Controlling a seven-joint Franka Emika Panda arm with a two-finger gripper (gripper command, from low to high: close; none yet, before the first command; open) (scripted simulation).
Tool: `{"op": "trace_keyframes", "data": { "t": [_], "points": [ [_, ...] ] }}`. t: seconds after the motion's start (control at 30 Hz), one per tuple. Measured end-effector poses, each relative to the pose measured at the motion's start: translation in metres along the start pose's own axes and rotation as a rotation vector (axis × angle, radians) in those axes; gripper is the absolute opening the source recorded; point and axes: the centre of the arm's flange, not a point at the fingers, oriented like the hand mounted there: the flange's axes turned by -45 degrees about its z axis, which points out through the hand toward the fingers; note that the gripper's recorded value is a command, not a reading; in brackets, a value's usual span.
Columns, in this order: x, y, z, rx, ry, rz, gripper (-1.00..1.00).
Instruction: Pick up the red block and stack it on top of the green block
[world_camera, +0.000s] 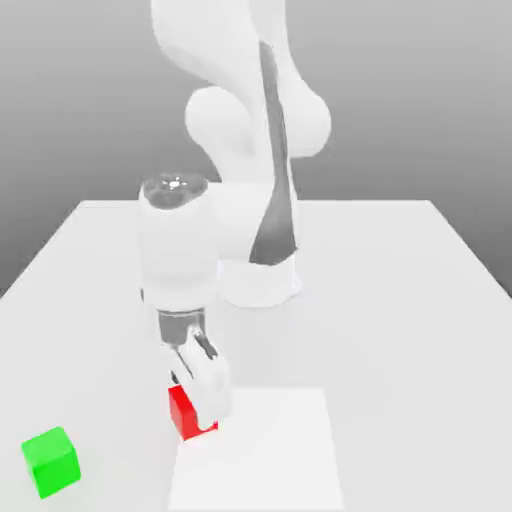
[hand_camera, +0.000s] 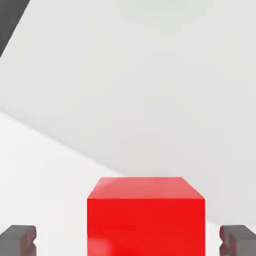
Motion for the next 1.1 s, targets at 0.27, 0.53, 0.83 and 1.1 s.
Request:
{"op": "trace_keyframes", "data": {
  "t": [0.27, 0.53, 0.83, 1.1],
  "points": [
    [-0.001, 0.002, 0.007, -0.002, 0.0, -0.001, -1.0],
    [0.003, -0.004, -0.031, 0.009, 0.006, 0.003, -1.0],
    [0.002, -0.004, -0.06, 0.001, -0.003, 0.01, -1.0],
    [0.1, -0.004, -0.085, 0.026, -0.017, 0.326, -1.0]
  ]
}}
